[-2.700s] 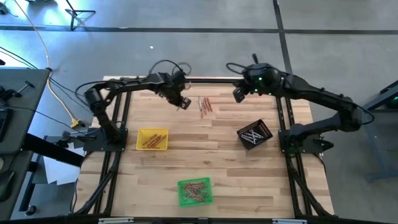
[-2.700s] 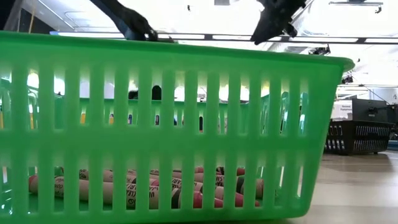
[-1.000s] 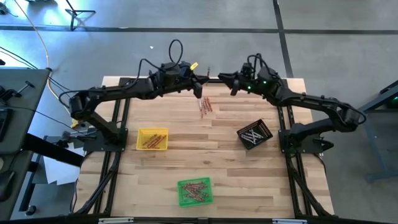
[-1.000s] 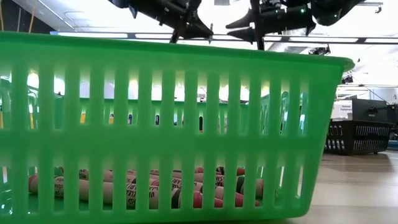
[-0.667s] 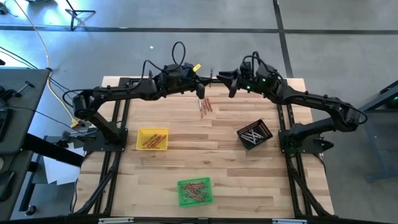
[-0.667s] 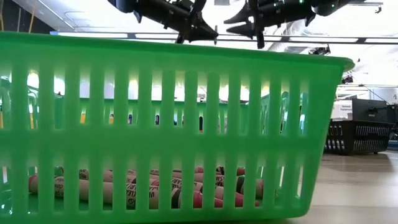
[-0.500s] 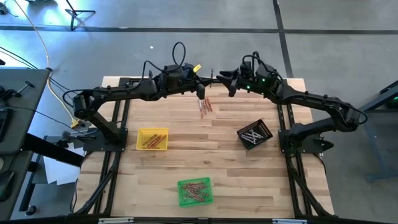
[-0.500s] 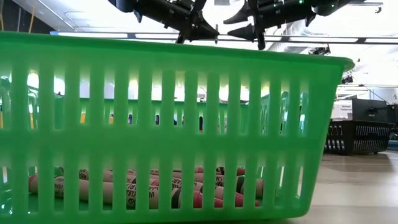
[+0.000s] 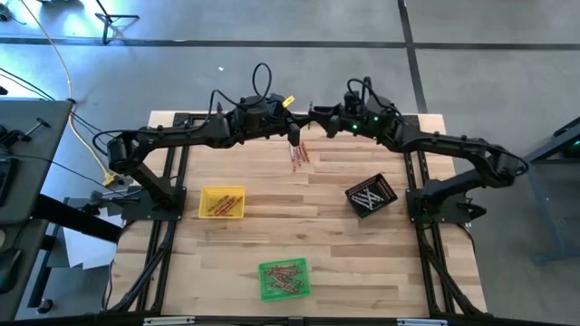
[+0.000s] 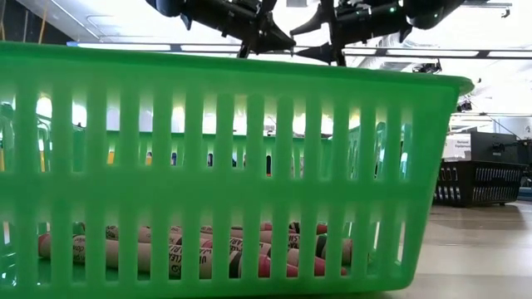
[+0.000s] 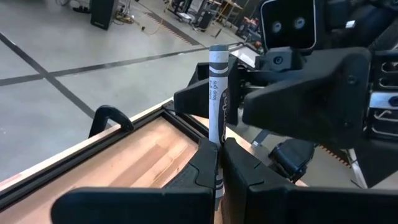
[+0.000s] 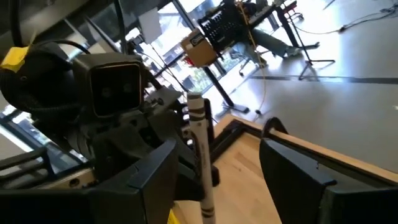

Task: Sort crayons
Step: Put the left gray crayon into the black bin

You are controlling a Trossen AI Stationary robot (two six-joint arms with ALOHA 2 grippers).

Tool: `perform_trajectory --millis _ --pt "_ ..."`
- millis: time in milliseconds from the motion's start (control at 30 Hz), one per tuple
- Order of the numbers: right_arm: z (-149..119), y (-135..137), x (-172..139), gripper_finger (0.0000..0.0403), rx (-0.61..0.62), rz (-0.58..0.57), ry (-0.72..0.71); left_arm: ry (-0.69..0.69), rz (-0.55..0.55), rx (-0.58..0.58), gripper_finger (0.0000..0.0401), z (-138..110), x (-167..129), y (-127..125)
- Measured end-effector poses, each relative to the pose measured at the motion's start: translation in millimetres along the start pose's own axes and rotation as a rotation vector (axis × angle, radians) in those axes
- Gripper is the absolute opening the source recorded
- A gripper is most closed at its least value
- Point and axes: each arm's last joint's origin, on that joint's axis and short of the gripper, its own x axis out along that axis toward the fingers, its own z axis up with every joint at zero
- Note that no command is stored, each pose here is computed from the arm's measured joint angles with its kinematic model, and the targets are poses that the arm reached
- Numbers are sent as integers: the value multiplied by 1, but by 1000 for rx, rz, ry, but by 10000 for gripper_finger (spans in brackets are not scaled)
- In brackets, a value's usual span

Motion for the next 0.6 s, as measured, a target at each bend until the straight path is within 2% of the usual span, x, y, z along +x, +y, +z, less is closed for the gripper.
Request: perform_trajectory --millis 267,367,467,600 --pt "-4 2 6 220 -1 17 -15 2 -6 1 0 -1 0 -2" --pt "-4 2 6 208 2 14 -17 4 -9 2 0 -1 0 -3" --pt "-4 1 6 168 9 -1 -27 7 -13 2 0 -2 0 -5" --pt "-4 1 6 74 10 1 -23 12 -9 2 1 -3 0 -4"
